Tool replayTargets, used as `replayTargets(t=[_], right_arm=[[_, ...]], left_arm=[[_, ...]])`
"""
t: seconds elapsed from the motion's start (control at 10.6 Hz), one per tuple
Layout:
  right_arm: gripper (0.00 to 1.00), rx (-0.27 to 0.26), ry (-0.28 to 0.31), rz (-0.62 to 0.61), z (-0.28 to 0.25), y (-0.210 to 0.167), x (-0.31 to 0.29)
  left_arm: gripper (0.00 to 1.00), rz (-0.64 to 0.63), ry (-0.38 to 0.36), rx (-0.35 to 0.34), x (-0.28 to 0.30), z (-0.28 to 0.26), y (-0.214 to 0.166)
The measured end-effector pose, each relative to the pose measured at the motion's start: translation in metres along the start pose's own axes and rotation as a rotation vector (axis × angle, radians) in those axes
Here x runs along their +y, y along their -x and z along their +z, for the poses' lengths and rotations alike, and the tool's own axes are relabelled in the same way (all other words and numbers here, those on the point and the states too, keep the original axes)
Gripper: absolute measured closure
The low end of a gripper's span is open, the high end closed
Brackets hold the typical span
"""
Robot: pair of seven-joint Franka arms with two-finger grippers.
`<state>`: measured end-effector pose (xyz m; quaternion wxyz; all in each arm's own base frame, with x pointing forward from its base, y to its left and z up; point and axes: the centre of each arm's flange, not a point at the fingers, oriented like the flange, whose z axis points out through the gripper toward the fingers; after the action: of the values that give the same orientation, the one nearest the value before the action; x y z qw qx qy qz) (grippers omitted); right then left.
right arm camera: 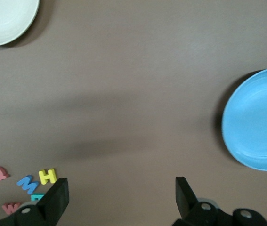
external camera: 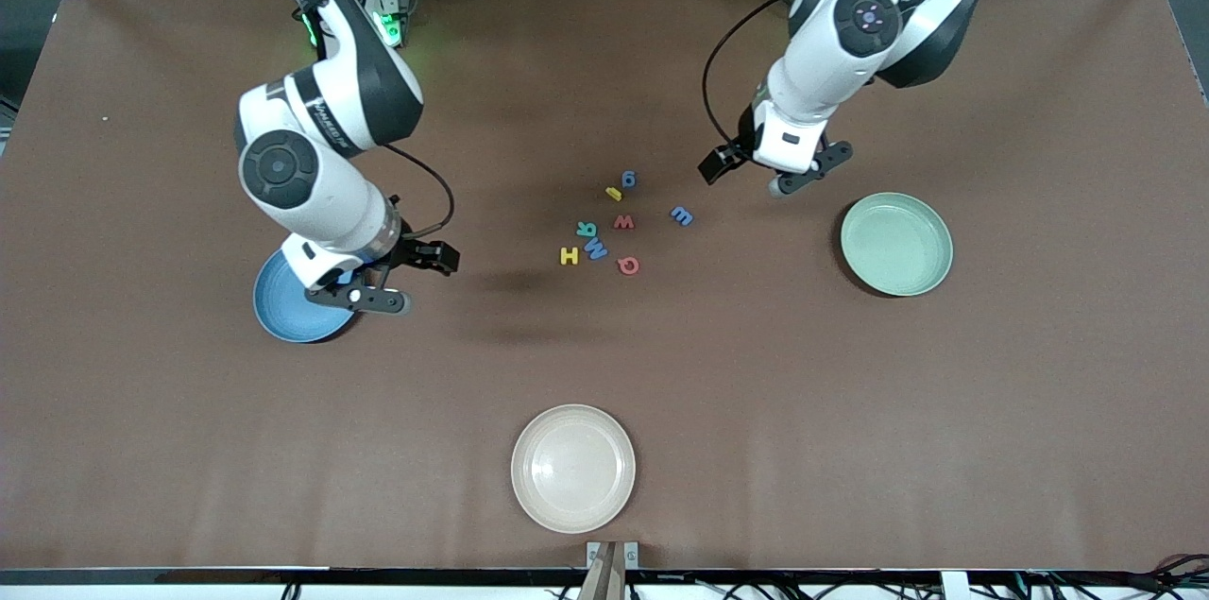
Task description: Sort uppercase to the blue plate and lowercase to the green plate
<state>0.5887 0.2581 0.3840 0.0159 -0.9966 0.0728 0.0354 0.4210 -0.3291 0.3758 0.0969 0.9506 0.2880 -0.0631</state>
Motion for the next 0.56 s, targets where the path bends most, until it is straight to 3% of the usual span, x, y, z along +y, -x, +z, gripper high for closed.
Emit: replayTargets(t=[0.56], right_arm=[[0.01, 0.018, -0.032, 0.038, 0.05, 0.015, -0.053]], left_arm=[[0.0, -0.13, 0.051, -0.058, 0.024, 0.077, 0.035]])
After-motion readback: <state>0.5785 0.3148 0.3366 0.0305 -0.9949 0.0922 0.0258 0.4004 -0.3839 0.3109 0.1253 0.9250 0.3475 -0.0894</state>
